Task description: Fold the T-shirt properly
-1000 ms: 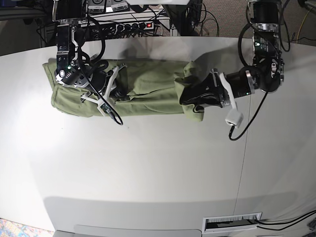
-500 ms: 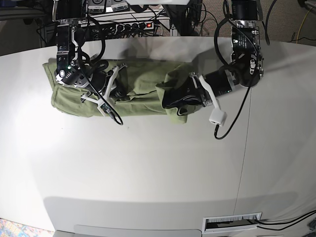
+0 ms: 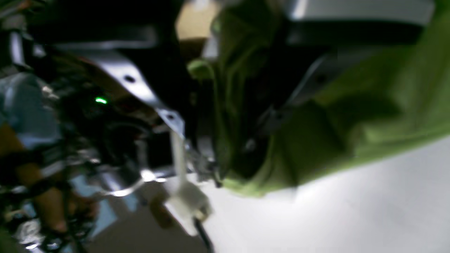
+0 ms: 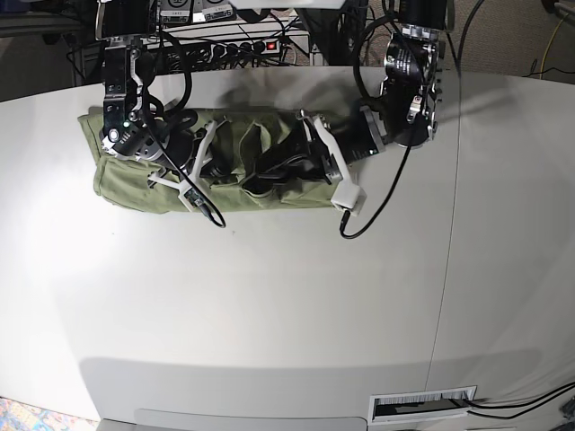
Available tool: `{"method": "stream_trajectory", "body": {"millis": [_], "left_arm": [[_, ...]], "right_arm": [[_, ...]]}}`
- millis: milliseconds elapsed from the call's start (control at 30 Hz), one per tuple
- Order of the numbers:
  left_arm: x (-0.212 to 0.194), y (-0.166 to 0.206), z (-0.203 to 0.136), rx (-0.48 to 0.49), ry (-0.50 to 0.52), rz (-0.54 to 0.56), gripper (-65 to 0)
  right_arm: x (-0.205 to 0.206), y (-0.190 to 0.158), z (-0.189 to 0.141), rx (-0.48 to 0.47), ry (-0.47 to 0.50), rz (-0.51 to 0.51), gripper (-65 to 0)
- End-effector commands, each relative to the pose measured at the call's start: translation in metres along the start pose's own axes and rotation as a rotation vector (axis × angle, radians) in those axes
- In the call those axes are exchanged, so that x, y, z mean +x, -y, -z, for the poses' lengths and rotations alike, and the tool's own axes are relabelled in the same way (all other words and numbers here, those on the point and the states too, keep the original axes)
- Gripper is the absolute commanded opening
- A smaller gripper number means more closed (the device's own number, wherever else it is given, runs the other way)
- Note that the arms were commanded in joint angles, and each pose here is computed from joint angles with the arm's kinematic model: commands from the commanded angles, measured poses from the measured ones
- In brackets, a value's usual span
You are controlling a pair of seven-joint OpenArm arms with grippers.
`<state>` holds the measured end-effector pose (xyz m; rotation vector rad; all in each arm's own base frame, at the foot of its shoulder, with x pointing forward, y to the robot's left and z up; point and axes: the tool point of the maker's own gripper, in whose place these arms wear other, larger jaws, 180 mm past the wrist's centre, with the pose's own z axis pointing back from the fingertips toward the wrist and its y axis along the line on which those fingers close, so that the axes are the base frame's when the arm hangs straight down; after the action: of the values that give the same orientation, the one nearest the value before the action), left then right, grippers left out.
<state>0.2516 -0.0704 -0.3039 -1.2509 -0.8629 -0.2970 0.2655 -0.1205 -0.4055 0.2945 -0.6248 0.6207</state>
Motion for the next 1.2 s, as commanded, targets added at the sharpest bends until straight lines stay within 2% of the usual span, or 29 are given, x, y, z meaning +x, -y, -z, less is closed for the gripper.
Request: {"method": "stream_trajectory", "body": {"millis": [0,167,300,433,500,633,733,867,1000,1167], "left_arm": [[0.017,0.005,0.003,-0.020,0.049,0.039,-50.5],[0.021,-0.006,0.003,0.015,-0.027,0.122,-50.5],[0.009,-0.012,-0.005,0.017,-0.178,0.153,-51.1],[-0.013,-0.023,-0.015,0.057,-0.297,0.153,-59.5],[-0.019,-0.031,-0.020,0.100,-0.303,0.166,-65.0],[-0.020,-0.054,-0.025,0.224,-0.292,0.211,-65.0],[-0.024,-0.074,-0.030,0.322,-0.313,0.206,-65.0],[-0.042,-0.087,-0.031,0.377,-0.376,0.206,-65.0],[-0.057,-0.096,-0.031,0.428,-0.446,0.240,-65.0],[-0.057,-0.104,-0.030,0.496,-0.453,0.275,-65.0]], "right_arm": [[-0.014,0.006,-0.001,-0.023,-0.078,-0.019,-65.0],[-0.015,0.006,-0.002,-0.024,-0.081,-0.019,-65.0],[-0.015,0.006,-0.002,-0.025,-0.081,-0.021,-65.0],[-0.017,0.011,-0.004,-0.033,-0.089,-0.027,-65.0],[-0.018,0.013,-0.006,-0.038,-0.095,-0.032,-65.0],[-0.017,0.017,-0.013,-0.033,-0.084,-0.003,-65.0],[-0.002,0.021,-0.029,-0.033,-0.036,0.026,-65.0],[0.019,0.034,-0.064,-0.086,0.021,0.036,-65.0],[0.012,0.051,-0.091,-0.131,0.062,0.094,-65.0],[-0.006,0.075,-0.126,-0.177,0.065,0.163,-65.0]]}}
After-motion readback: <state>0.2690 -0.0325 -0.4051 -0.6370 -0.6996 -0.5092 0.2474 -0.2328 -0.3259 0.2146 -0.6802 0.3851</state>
